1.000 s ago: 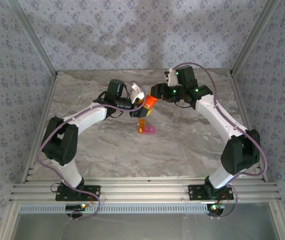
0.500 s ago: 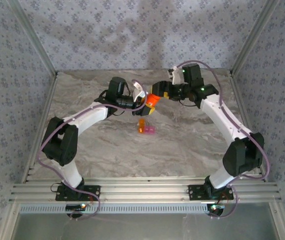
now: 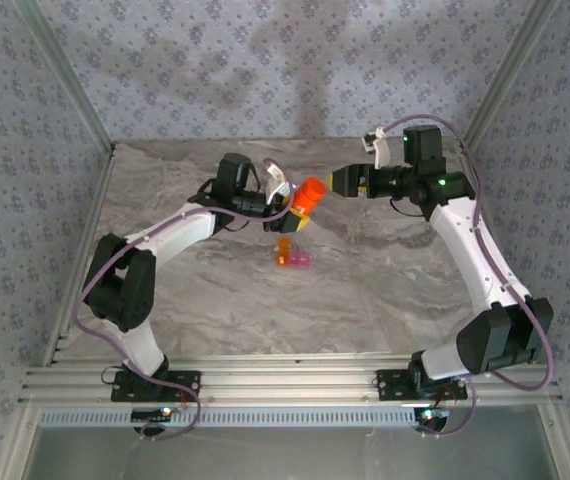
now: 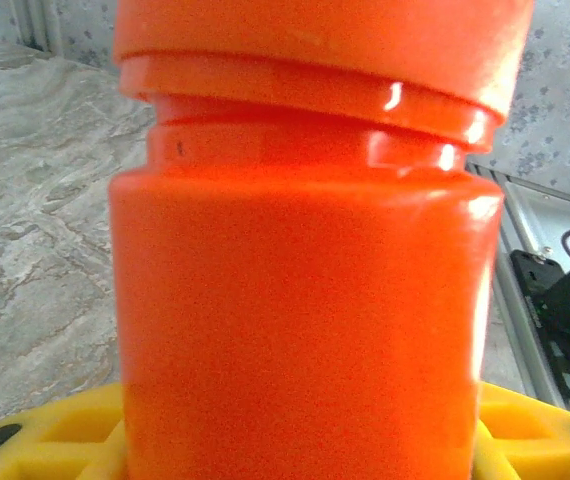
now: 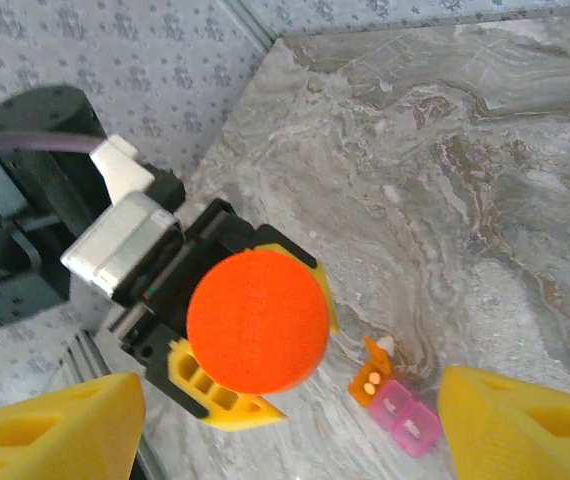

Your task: Sort the pills into containers

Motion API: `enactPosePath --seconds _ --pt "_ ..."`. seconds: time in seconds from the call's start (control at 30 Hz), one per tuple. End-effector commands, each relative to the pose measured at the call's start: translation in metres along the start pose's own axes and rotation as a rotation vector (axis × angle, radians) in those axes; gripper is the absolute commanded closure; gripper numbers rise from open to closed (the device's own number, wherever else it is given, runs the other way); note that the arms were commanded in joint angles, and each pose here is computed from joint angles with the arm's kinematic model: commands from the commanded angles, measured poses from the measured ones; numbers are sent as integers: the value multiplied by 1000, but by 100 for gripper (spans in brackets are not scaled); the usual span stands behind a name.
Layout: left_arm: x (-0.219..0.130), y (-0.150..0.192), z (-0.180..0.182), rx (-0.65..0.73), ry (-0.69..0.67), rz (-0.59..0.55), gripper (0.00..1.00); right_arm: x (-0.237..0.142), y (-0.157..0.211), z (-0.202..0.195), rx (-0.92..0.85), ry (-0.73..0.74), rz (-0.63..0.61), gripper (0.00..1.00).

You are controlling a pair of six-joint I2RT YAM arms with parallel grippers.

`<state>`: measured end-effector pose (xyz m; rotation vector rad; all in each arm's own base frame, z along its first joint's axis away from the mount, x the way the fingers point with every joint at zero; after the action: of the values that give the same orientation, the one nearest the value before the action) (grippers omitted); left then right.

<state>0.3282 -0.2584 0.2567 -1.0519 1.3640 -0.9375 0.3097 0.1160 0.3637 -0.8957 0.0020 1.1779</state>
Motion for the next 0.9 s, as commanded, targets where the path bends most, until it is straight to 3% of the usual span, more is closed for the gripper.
enactPosePath --seconds 0.0,0.17,0.63,0.87 --pt "-12 -30 -11 83 59 -50 100 -4 -2 8 -175 -76 56 22" --pt "-13 -29 -12 77 90 -42 100 5 -10 8 -203 -143 114 19" --pt "-11 -26 -12 62 112 -37 100 42 -11 12 -221 -137 225 19" --pt "-12 -26 -13 60 112 -35 100 54 -8 13 -220 -136 251 31"
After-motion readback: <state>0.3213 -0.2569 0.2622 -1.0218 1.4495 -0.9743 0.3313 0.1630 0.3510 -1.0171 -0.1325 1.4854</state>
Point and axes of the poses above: each hand's point on the last joint's axis, 136 mm out from that joint toward the fingers, its own x axis out along the fingers, its own z axis along the line the jaws close on, y = z × x, the point moved 10 cm from there along -x, back along the fingers, and after that the axes turned 11 degrees about x, right-handed, at the moved point
